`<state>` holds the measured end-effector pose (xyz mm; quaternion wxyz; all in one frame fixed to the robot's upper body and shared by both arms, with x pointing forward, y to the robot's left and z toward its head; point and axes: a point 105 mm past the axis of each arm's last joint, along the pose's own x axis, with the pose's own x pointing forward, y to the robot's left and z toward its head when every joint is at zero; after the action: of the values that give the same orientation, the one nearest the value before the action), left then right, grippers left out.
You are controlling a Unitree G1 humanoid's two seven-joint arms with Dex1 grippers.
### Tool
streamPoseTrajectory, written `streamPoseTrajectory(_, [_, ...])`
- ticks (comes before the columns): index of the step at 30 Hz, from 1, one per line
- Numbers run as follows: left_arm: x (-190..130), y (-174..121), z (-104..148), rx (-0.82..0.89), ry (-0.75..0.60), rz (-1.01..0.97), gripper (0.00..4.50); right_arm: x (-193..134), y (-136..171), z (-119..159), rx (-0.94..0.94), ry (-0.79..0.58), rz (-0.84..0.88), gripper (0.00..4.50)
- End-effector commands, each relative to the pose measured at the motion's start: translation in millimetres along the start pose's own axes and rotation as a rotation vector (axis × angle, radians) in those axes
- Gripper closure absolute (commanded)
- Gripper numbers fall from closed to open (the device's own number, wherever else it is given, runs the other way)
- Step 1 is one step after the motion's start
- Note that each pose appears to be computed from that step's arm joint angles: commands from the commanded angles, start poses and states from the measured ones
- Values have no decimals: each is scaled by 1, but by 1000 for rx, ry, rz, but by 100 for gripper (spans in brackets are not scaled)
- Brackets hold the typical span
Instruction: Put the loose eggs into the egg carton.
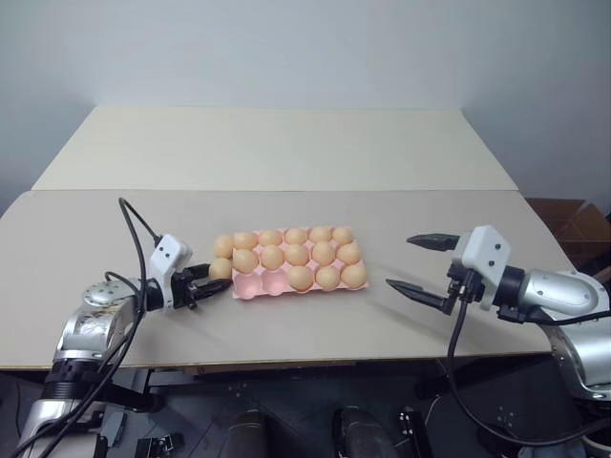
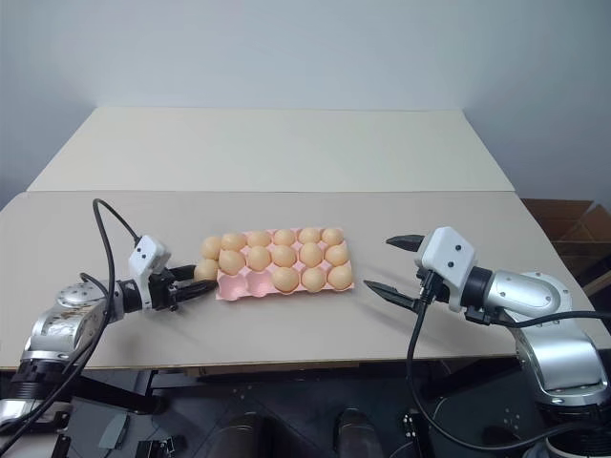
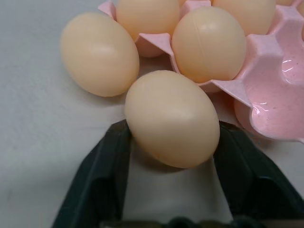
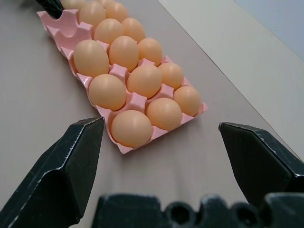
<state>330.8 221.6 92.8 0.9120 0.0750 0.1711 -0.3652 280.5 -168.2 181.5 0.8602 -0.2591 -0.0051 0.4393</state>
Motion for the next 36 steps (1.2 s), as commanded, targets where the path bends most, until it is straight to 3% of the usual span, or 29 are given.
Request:
streamPoseTrajectory(1, [-11, 9, 13, 51, -30, 55, 216, -1, -2, 14, -38, -37, -14, 0])
streamPoseTrajectory(7, [-47, 4, 18, 119, -28, 54, 216, 1, 0, 16, -31, -44, -23, 0])
streamPoseTrajectory(11, [-62, -29, 51, 190, -130, -106, 216, 2, 3, 16, -29, -45, -24, 0])
streamPoseTrajectory(16, [-35, -60, 75, 221, -204, -233, 216, 5, 3, 17, -32, -48, -26, 0])
streamPoseTrajectory(26, [14, -77, 70, 213, -139, -362, 216, 4, 5, 17, -36, -41, -47, 0])
streamPoseTrajectory(29, [14, -73, 70, 207, -122, -351, 154, 4, 5, 17, -33, -40, -57, 0])
streamPoseTrajectory(33, [2, -69, 74, 229, -130, -338, 20, 5, 5, 17, -29, -41, -62, 0])
streamPoseTrajectory(36, [-11, -57, 77, 250, -140, -264, 3, 6, 4, 17, -28, -44, -62, 0])
